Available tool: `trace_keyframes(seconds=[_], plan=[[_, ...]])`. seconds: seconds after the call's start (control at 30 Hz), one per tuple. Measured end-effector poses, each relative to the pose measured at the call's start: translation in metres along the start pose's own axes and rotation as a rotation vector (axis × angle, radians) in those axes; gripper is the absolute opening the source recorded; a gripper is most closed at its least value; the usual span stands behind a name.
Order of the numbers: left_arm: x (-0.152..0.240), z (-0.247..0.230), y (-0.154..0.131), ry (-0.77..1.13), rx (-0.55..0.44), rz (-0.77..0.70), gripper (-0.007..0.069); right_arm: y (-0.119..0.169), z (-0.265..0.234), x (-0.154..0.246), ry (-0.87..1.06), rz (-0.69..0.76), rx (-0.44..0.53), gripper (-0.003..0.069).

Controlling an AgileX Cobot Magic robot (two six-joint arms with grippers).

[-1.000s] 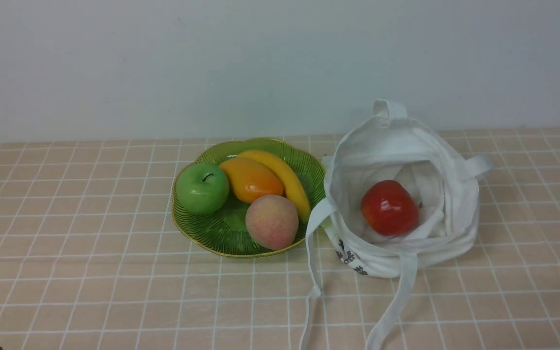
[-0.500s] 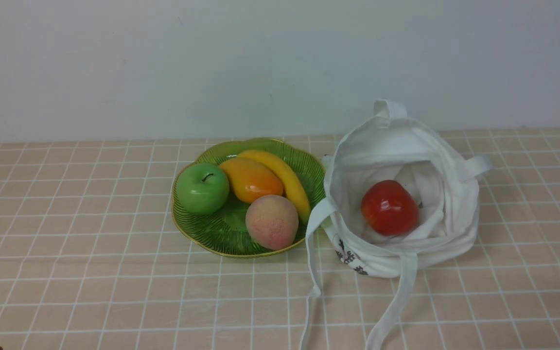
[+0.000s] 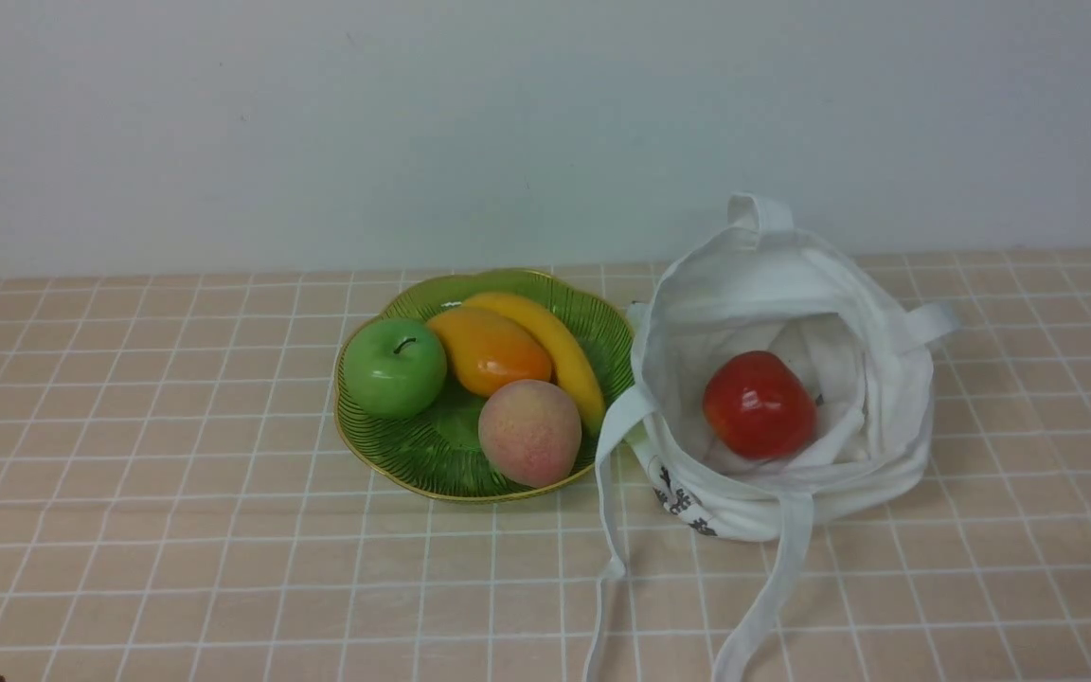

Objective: Take the fruit out of the bag on the brown coffee tablecloth and place them on the plate.
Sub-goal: 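Reach into the cloth bag and grasp a fruit inside it with the right gripper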

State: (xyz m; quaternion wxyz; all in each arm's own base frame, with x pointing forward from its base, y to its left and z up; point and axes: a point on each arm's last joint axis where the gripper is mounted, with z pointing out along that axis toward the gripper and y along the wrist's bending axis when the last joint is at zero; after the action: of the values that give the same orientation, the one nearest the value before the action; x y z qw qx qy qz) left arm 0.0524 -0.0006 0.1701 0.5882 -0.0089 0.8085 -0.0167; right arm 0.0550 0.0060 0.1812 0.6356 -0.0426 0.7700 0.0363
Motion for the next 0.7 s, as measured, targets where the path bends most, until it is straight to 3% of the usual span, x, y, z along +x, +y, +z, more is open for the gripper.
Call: trace_keyframes(seconds=[0.27,0.33,0.43,0.47,0.5,0.63,0.7], plan=[[0.000,0.000,0.000,0.000,0.000,0.000,-0.0008,0.000,0.000,0.000,0.000,0.001,0.000,-0.0015],[0.000,0.000,0.000,0.000,0.000,0.000,-0.0008,0.001,0.000,0.000,0.003,0.065,-0.011,-0.0015],[0.000,0.000,0.000,0.000,0.000,0.000,-0.0008,0.005,0.000,-0.001,0.002,0.355,-0.060,-0.0015],[0.000,0.000,0.000,0.000,0.000,0.000,-0.0008,0.009,0.000,-0.002,0.005,0.594,-0.102,-0.0015],[0.000,0.000,0.000,0.000,0.000,0.000,-0.0008,0.010,0.000,-0.002,0.009,0.694,-0.120,-0.0015],[0.000,0.000,0.000,0.000,0.000,0.000,-0.0008,0.014,-0.001,-0.006,0.010,0.999,-0.181,-0.0015],[0.000,0.000,0.000,0.000,0.000,0.000,-0.0008,0.015,-0.001,-0.007,0.005,1.053,-0.192,-0.0015]])
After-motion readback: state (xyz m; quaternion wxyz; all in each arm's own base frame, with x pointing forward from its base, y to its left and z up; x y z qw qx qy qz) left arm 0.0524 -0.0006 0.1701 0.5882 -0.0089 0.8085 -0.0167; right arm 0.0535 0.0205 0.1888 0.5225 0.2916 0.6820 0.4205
